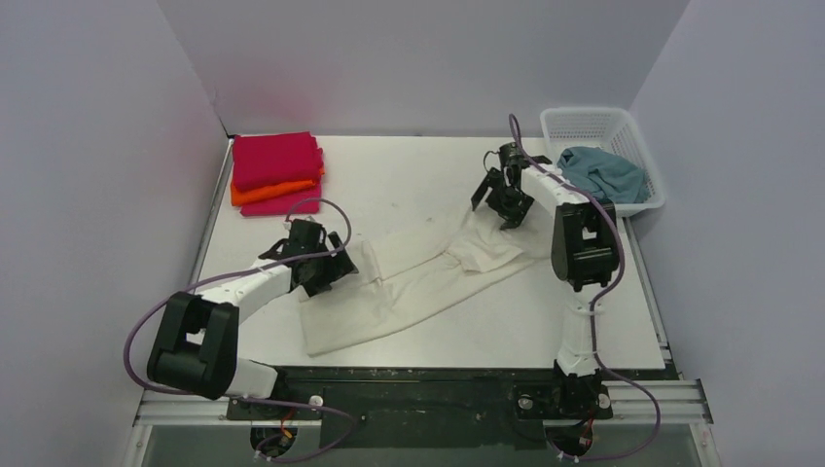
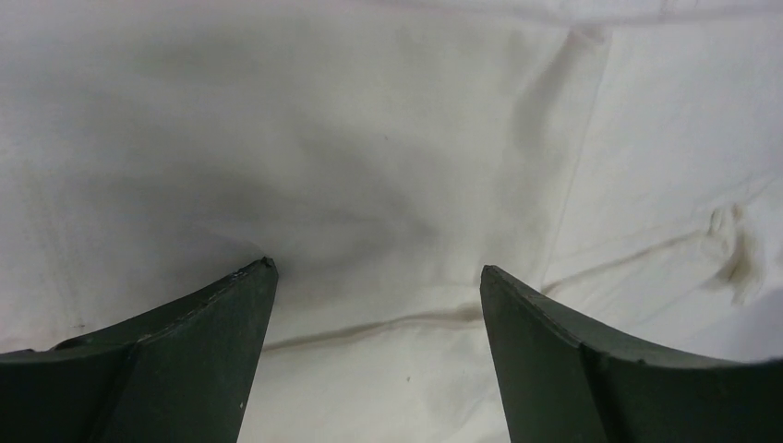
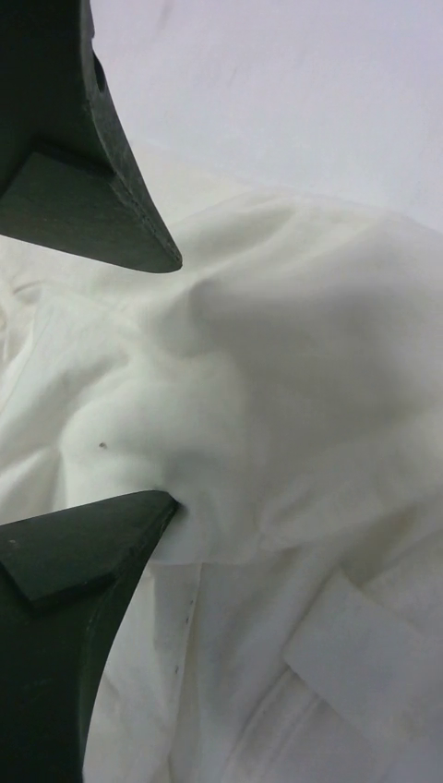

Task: Fold and stack the t-shirts
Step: Rotate the tshirt 90 degrees

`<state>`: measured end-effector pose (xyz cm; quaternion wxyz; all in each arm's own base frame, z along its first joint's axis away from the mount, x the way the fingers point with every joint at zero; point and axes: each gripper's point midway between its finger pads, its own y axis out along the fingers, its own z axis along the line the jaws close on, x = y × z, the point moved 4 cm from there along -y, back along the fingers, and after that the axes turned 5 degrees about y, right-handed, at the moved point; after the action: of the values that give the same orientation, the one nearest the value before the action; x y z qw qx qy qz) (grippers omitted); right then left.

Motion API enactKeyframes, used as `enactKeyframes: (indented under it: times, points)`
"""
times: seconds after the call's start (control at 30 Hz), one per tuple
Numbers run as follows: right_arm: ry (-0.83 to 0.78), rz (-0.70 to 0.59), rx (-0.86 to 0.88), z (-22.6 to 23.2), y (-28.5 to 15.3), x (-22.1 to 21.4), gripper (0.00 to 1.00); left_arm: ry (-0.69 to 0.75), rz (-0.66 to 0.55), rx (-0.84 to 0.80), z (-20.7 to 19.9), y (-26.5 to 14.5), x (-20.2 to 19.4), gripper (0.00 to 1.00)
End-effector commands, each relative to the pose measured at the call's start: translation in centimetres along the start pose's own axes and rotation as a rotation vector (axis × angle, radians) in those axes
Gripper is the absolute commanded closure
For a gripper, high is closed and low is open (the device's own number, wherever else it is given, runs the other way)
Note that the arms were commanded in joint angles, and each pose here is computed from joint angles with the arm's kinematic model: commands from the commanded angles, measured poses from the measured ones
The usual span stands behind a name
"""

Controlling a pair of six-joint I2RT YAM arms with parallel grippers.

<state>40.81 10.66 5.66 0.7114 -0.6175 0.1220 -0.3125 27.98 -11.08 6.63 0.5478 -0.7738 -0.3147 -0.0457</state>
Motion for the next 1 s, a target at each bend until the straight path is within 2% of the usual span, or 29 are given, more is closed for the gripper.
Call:
enactKeyframes:
  times: [0.0,0.03,0.07,0.1,0.13,0.2,0.23,0.27,0.3,0.37,0.5,0.6,0.77,0.87,0.9,0.93,0.97]
  points:
    - [-0.044,0.005,0.205,7.7,1.0,4.2,0.18,-0.046,0.148,0.065,-0.1,-2.5,-4.9,0.08]
    - [-0.043,0.029,0.210,8.5,2.7,4.2,0.18,-0.053,0.171,0.070,-0.5,-3.1,-5.8,0.08]
    - [-0.051,0.002,0.292,11.0,1.5,5.7,0.18,-0.058,0.185,0.063,-0.8,-3.3,-6.2,0.08]
    - [-0.036,0.026,0.297,11.8,3.7,5.4,0.19,-0.065,0.199,0.049,-1.3,-3.6,-6.9,0.08]
    - [-0.036,-0.008,0.375,14.1,2.8,6.6,0.19,-0.067,0.228,0.011,-1.9,-3.7,-7.5,0.08]
    - [-0.004,-0.009,0.487,17.7,5.6,6.5,0.19,-0.037,0.249,-0.105,-4.2,-4.0,-8.7,0.08]
    - [0.051,-0.035,0.612,20.4,5.1,7.3,0.19,-0.033,0.233,-0.155,-5.3,-4.1,-8.6,0.08]
    - [0.075,-0.032,0.662,21.6,6.1,6.9,0.19,-0.015,0.247,-0.180,-5.9,-4.3,-9.2,0.08]
    - [0.136,-0.100,0.805,24.2,5.0,8.4,0.19,-0.007,0.248,-0.193,-6.3,-4.2,-9.3,0.08]
    - [0.219,-0.161,0.857,25.8,5.8,9.2,0.17,0.020,0.266,-0.227,-7.2,-4.2,-10.1,0.08]
    - [0.331,-0.304,0.947,28.1,5.4,11.0,0.14,0.098,0.298,-0.293,-9.8,-3.9,-11.6,0.08]
    - [0.353,-0.377,0.988,29.4,4.3,11.0,0.11,0.174,0.311,-0.335,-12.3,-3.8,-12.7,0.08]
    - [0.321,-0.460,0.976,30.3,2.9,10.9,0.09,0.237,0.350,-0.332,-13.8,-2.6,-15.3,0.08]
    - [0.214,-0.479,0.975,30.8,0.2,10.9,0.09,0.266,0.341,-0.329,-14.3,-2.8,-15.9,0.08]
    - [0.188,-0.492,0.964,30.6,-0.7,11.2,0.09,0.269,0.303,-0.310,-14.5,-2.8,-15.2,0.08]
    - [0.143,-0.521,0.948,30.4,-3.3,11.7,0.09,0.288,0.292,-0.274,-13.9,-3.2,-14.9,0.08]
    - [0.130,-0.525,0.915,29.6,-3.5,11.9,0.08,0.297,0.228,-0.251,-14.4,-3.4,-13.6,0.08]
